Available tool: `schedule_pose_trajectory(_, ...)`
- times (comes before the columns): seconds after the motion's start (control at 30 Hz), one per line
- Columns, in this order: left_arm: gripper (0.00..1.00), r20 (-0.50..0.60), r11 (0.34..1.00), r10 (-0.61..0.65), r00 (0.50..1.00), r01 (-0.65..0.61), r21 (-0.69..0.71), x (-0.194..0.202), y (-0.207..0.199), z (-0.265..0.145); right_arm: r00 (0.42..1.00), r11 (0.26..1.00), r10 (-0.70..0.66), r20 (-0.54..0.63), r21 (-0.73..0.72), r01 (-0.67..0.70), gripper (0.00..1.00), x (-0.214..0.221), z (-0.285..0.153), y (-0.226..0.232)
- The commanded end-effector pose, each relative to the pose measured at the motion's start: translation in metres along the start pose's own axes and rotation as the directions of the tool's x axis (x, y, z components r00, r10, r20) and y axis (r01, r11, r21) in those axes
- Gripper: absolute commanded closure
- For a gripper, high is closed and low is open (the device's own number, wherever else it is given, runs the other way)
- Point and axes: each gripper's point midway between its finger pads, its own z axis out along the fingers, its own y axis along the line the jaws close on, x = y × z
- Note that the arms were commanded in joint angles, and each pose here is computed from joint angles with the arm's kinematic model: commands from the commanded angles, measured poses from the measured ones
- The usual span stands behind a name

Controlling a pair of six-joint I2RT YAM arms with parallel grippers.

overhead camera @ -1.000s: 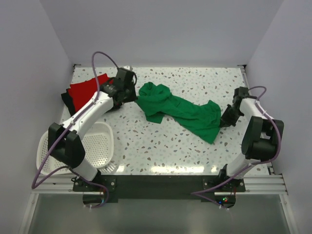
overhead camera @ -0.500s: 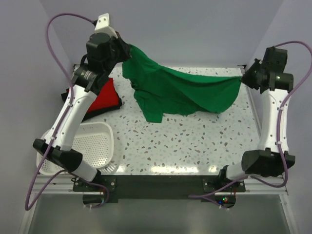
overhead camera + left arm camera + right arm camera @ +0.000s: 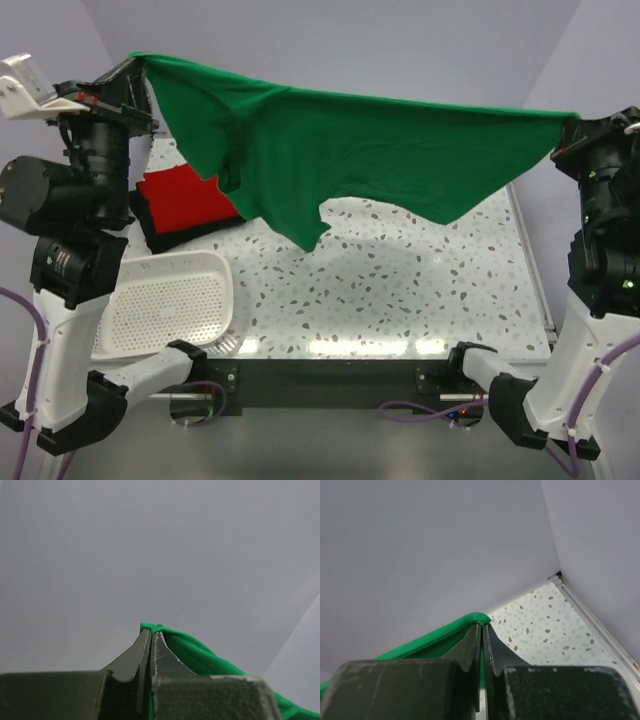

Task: Fold and stack the t-shirts
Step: Flatten the tshirt out

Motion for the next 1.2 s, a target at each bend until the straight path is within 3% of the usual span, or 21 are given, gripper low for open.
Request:
schedule_pose_trajectory(0.0,1.0,0.06,0.994,0.077,0.995,-0.072,-0.082,0.0,0.017,0.011,0.996,0.999,-0.005,0.093,0.033,0.002,1.0,-0.025,0.009,-0.001)
schedule_pose_trajectory(0.17,1.0,-0.074,0.993,0.118,0.99,-0.118,0.007,0.067,-0.002,0.052,1.0,0.997,-0.002,-0.03,0.072,0.004,1.0,0.013,0.056,-0.01)
schedule_pose_trajectory(0.3,1.0,-0.213,0.986,0.161,0.964,-0.147,0.078,0.146,-0.015,0.094,0.99,0.993,-0.012,-0.14,0.116,0.029,1.0,0.053,0.095,-0.024)
schedule_pose_trajectory(0.5,1.0,-0.281,0.98,0.165,0.945,-0.126,0.151,0.194,-0.036,0.133,0.971,0.984,-0.024,-0.238,0.167,0.065,1.0,0.088,0.135,-0.038)
schedule_pose_trajectory(0.83,1.0,-0.187,0.972,0.106,0.977,-0.063,0.225,0.147,-0.062,0.132,0.992,0.988,-0.016,-0.128,0.153,0.036,1.0,0.051,0.128,-0.027)
schedule_pose_trajectory(1.17,1.0,-0.067,0.963,0.09,0.994,-0.069,0.261,0.053,-0.065,0.074,0.99,0.998,0.014,0.137,0.052,-0.021,1.0,-0.032,0.047,0.0)
